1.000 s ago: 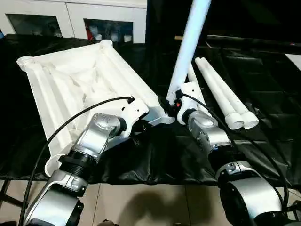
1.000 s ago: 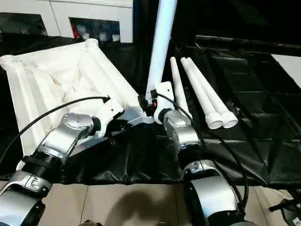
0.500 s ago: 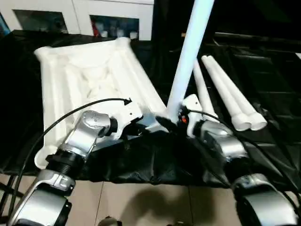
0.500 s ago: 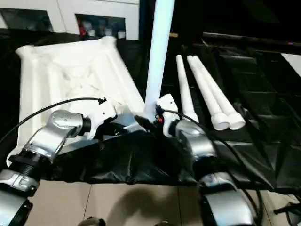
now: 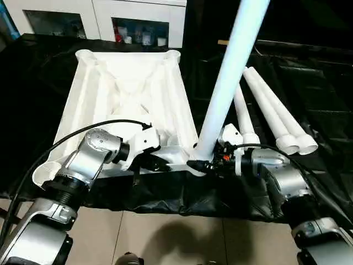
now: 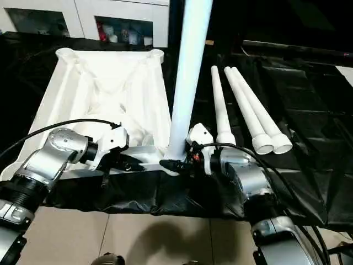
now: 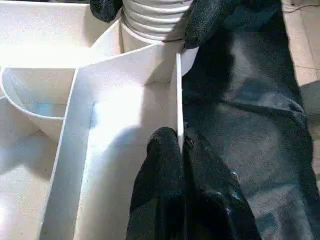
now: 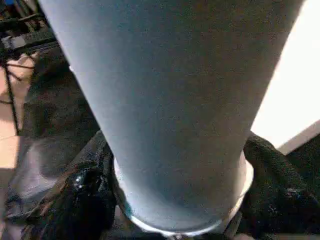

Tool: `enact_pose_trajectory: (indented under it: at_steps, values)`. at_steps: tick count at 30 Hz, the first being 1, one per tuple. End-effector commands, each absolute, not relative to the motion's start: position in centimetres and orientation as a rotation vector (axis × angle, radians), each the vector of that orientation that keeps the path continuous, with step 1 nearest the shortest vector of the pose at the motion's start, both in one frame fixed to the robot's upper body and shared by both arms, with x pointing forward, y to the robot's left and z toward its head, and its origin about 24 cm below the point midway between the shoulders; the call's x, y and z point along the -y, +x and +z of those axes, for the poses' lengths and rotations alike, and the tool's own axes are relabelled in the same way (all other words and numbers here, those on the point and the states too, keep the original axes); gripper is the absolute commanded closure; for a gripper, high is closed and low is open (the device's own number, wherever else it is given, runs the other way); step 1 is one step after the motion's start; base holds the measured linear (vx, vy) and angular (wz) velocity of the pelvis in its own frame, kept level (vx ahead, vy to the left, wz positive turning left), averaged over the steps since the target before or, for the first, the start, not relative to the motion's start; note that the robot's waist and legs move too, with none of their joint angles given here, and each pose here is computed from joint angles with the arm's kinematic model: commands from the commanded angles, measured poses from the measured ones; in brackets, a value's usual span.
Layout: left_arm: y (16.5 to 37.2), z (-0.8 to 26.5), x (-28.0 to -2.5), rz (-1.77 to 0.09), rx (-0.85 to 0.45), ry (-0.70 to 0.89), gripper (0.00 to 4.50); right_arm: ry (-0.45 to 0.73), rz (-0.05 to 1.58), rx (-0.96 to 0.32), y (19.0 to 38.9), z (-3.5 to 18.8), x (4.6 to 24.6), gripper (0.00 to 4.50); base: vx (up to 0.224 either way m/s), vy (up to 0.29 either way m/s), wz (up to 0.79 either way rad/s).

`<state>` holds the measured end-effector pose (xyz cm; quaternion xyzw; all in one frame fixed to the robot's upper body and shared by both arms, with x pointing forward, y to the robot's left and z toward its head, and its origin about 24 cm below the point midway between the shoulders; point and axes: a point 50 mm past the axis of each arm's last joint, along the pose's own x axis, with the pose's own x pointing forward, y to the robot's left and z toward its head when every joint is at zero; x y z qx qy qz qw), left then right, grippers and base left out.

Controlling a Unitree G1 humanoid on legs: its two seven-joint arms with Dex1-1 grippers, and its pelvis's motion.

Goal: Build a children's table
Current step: Rotate leg to tighten

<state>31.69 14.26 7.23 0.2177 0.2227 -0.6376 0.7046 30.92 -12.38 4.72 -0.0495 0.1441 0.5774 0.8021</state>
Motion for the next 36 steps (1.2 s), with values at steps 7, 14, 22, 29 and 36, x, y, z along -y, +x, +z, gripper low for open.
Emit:
enact_pose_trajectory:
  at_steps: [7,14,22,29,36]
  values:
    - [32.3,7.7,-11.8,-1.403,-0.407,0.395,4.5,-0.024,1.122,-0.371,31.0,2.8,10.1,1.7,0.0,0.0,0.0]
    - [34.7,7.6,-10.0,-1.06,-0.403,0.352,4.5,0.047,0.616,-0.418,34.0,1.4,8.8,1.72,0.0,0.0,0.0]
    - [34.2,7.2,-7.7,-0.991,-0.381,0.315,4.5,0.042,0.509,-0.408,34.7,1.6,6.5,1.73,0.0,0.0,0.0]
    - [33.7,7.3,-7.8,-1.06,-0.346,0.357,4.5,0.066,0.552,-0.336,35.4,2.8,6.1,0.6,0.0,0.0,0.0]
    - [33.1,7.1,-9.2,-1.194,-0.341,0.41,4.5,0.01,0.826,-0.252,34.6,3.7,7.4,0.6,0.0,0.0,0.0]
